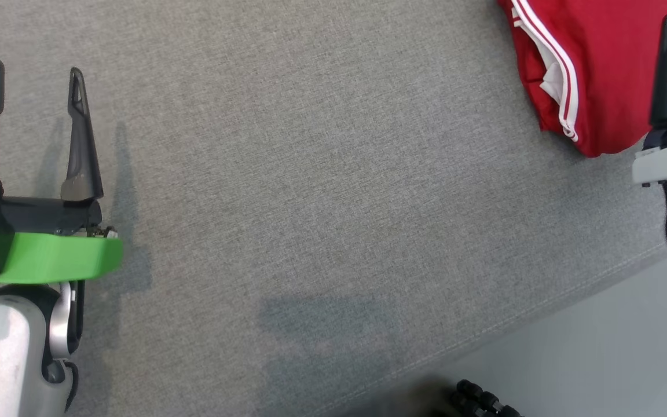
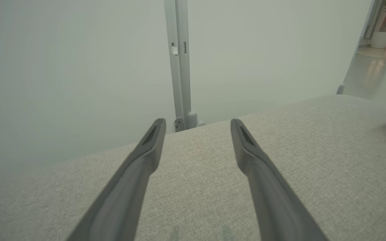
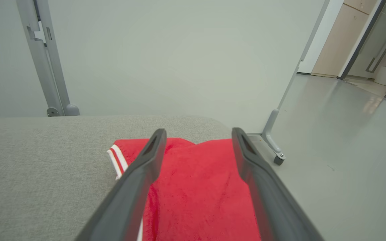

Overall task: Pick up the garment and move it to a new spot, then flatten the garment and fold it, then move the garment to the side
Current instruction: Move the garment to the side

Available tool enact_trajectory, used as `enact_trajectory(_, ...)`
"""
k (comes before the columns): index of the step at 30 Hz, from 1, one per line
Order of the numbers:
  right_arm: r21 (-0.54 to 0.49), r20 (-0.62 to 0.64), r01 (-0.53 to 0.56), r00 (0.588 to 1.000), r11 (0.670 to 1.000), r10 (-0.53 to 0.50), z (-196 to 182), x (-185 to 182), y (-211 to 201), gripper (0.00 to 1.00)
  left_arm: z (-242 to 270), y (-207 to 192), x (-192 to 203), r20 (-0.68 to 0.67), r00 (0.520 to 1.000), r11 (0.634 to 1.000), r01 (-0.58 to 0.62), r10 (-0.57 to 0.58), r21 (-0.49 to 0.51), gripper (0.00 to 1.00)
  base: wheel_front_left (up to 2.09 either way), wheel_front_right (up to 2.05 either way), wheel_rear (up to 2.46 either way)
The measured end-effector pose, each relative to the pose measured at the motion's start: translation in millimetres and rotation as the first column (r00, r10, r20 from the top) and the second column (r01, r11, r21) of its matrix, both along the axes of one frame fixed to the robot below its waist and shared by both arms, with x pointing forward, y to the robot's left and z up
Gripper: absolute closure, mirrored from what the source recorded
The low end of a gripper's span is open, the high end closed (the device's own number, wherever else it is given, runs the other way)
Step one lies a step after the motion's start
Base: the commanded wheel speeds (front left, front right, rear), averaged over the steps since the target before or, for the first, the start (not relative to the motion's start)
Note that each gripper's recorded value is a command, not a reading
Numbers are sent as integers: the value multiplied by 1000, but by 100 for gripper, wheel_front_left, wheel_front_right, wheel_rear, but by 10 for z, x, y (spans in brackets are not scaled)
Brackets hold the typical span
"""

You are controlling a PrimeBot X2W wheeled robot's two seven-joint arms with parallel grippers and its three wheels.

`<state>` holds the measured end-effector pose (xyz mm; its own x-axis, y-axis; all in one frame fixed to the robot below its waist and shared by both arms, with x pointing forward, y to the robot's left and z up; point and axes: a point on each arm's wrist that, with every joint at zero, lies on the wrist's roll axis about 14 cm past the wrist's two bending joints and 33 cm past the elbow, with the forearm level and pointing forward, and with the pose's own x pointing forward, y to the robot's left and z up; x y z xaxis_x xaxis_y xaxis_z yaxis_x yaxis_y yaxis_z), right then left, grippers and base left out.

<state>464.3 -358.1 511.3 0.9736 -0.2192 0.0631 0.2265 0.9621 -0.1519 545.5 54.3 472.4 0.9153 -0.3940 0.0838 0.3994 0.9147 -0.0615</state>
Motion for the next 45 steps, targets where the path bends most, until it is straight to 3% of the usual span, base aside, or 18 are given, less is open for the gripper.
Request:
enact_trajectory(9, 88, 45, -127, 991, 988, 124, -25, 3, 636, 0, 87, 377, -268, -22, 993, 993, -120, 119, -23, 0, 0, 0, 0)
enact_trajectory(22, 176, 77, -294, 956, 940, 284, 41, -136, 1365, 0, 308, 842, -797, -14, 971, 971, -239, 239, -6, 0, 0, 0, 0)
enact_trajectory(34, 198, 90, -323, 946, 925, 311, 170, -501, 1516, 0, 521, 1037, -1278, 2, 962, 962, -275, 275, 2, 0, 0, 0, 0)
enact_trajectory(45, 167, 107, -312, 949, 935, 297, 342, -841, 1472, 0, 635, 1040, -1577, 18, 963, 964, -267, 267, 0, 0, 0, 0, 0)
